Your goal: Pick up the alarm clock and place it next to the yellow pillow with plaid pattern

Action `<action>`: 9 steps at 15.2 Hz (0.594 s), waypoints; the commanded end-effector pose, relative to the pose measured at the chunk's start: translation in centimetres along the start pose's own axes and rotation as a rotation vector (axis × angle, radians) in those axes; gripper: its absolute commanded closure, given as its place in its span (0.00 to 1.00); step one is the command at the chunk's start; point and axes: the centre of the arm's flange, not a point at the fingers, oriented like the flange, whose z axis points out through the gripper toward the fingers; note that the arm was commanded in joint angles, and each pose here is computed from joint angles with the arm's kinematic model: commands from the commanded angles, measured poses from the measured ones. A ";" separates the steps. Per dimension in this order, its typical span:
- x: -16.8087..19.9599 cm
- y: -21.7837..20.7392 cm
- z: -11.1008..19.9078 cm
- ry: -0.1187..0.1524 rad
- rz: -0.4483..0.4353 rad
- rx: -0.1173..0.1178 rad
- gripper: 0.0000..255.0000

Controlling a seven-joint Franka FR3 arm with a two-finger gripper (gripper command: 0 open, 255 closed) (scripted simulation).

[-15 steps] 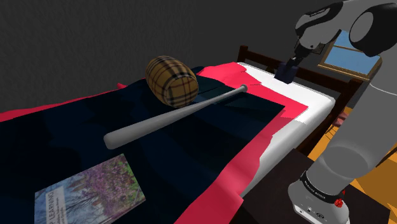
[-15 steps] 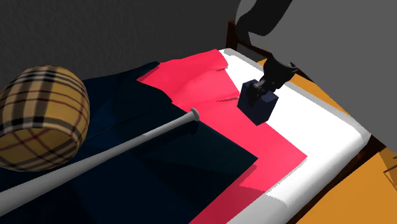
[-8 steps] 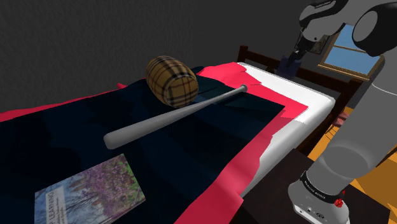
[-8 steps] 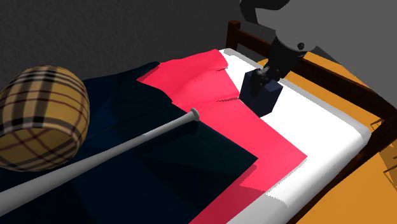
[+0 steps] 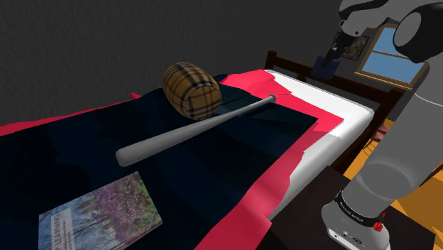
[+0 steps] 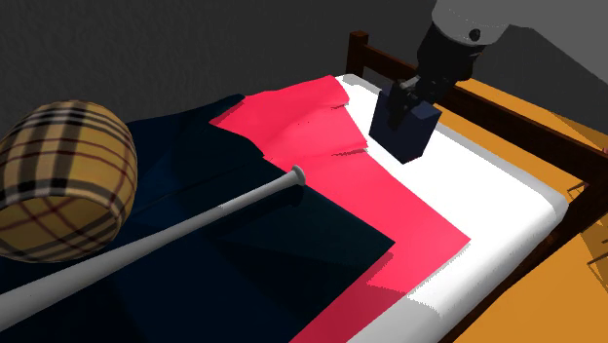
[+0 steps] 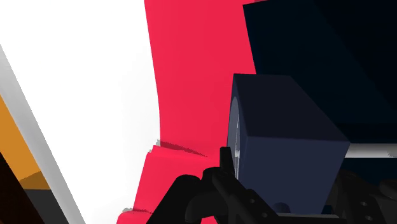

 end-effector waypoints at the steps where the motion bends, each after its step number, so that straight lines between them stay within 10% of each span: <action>1: 0.3 0.0 -1.0 0.000 0.000 0.000 1.00; 9: 1.3 0.0 -5.1 0.000 0.000 0.000 1.00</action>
